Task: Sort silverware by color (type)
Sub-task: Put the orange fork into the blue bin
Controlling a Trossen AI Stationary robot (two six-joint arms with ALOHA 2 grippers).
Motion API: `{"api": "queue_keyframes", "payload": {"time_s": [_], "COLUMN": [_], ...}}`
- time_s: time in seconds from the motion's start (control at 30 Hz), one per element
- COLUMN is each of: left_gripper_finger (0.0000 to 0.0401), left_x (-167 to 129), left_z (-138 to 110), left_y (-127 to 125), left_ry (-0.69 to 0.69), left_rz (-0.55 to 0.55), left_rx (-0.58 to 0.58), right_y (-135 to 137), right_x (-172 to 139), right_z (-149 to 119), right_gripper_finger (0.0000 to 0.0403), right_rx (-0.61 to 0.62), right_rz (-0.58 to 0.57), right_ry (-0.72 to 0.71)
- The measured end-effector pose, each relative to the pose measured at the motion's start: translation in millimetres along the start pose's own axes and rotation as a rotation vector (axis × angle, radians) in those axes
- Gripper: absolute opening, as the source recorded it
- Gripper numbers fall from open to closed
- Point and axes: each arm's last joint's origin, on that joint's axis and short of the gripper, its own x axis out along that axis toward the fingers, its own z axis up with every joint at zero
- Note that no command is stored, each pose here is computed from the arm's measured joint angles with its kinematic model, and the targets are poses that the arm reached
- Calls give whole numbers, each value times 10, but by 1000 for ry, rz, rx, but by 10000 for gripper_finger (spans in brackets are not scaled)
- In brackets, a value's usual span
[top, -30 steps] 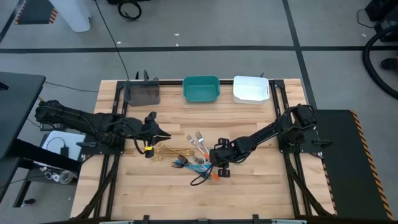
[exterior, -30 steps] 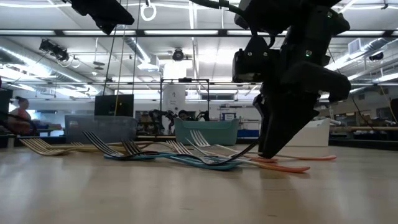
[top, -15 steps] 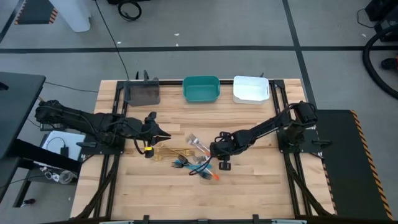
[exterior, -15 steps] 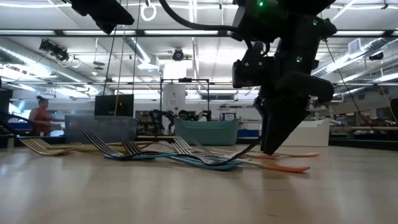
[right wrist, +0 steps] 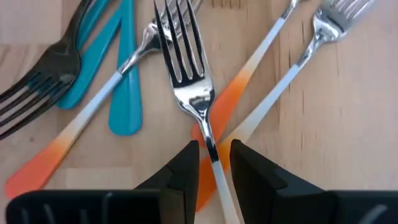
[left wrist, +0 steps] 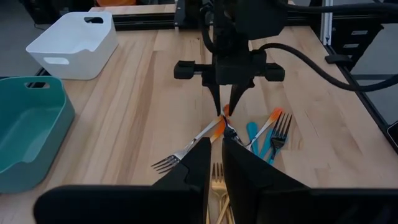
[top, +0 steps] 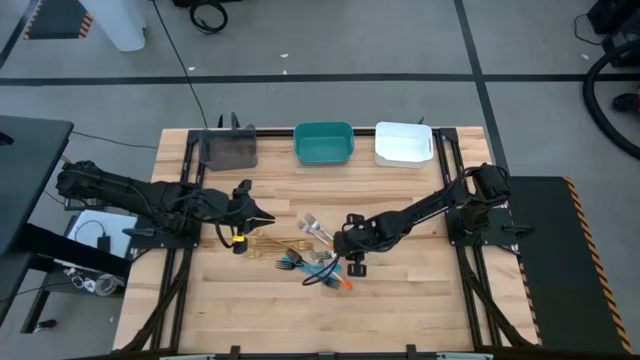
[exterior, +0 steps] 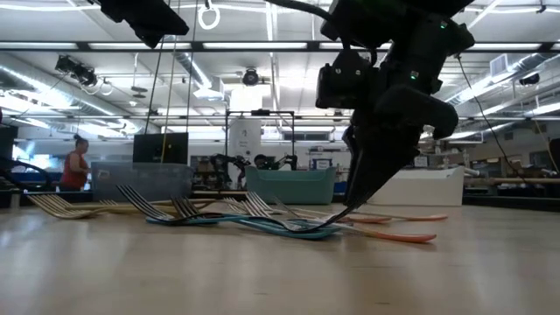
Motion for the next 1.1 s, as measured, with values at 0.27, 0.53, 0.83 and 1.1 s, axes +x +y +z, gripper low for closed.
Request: {"api": "queue_keyframes", "payload": {"time_s": [0.27,0.53,0.83,1.1], "left_gripper_finger": [50,50,50,50], "left_x": [0,0,0,0], "left_z": [-3,-2,-2,-2], "left_y": [0,0,0,1], "left_ry": [3,2,2,2], "left_rz": [0,0,0,0], "left_rx": [0,0,0,0], "right_y": [-10,-20,-13,-13], "right_x": [96,115,115,103], "right_z": [-101,-154,-152,-135], "right_gripper_finger": [95,71,10,12], "right_rx": [-12,-20,-24,-25], "right_rz": [5,6,29,22], "right_ry": [-31,-29,-29,-29]}}
